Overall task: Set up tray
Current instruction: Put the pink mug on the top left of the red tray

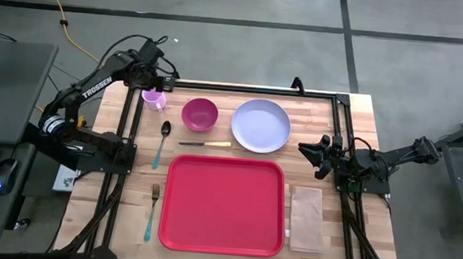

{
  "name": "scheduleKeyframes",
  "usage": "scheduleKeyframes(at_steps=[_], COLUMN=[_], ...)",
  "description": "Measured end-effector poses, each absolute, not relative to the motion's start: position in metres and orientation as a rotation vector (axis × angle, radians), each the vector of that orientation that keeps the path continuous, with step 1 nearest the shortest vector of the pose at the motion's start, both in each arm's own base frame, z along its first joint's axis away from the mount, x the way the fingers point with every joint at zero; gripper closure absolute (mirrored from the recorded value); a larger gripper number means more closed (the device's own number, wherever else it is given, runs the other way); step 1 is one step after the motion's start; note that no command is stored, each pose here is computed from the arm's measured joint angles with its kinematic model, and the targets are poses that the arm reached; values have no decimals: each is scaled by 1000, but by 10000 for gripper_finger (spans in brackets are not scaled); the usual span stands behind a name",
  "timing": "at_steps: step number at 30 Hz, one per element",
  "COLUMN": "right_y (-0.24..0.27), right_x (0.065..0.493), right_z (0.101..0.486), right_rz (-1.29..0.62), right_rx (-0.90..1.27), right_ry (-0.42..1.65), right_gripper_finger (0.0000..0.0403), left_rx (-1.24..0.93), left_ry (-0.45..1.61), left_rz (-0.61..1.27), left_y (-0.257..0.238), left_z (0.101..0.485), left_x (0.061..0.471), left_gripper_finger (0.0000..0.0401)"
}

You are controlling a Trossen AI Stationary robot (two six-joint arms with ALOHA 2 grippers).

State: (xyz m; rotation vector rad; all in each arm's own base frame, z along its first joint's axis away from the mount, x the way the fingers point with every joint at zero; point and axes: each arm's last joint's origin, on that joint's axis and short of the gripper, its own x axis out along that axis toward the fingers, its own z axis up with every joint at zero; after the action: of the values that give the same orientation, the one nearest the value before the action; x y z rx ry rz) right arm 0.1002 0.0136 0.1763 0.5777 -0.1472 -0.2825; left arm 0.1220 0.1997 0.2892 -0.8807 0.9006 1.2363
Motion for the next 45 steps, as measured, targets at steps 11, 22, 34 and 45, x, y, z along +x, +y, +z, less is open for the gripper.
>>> scheduleKeyframes(at_steps=[11, 22, 34, 45], right_y=[14, 14, 13, 13], right_x=[100, 100, 100, 100], right_z=[176, 176, 176, 176], right_rz=[-283, -281, -296, -296], right_rx=[579, 603, 603, 603], right_ry=[-148, -151, -155, -155], right_gripper_finger=[320, 320, 320, 320], left_rx=[-920, -960, -928, -892], left_ry=[958, 1043, 1118, 1139], left_rz=[1201, 1211, 1245, 1299], left_y=[216, 238, 246, 250], left_z=[269, 236, 219, 214], left_x=[134, 147, 150, 151], left_gripper_finger=[106, 84, 103, 218])
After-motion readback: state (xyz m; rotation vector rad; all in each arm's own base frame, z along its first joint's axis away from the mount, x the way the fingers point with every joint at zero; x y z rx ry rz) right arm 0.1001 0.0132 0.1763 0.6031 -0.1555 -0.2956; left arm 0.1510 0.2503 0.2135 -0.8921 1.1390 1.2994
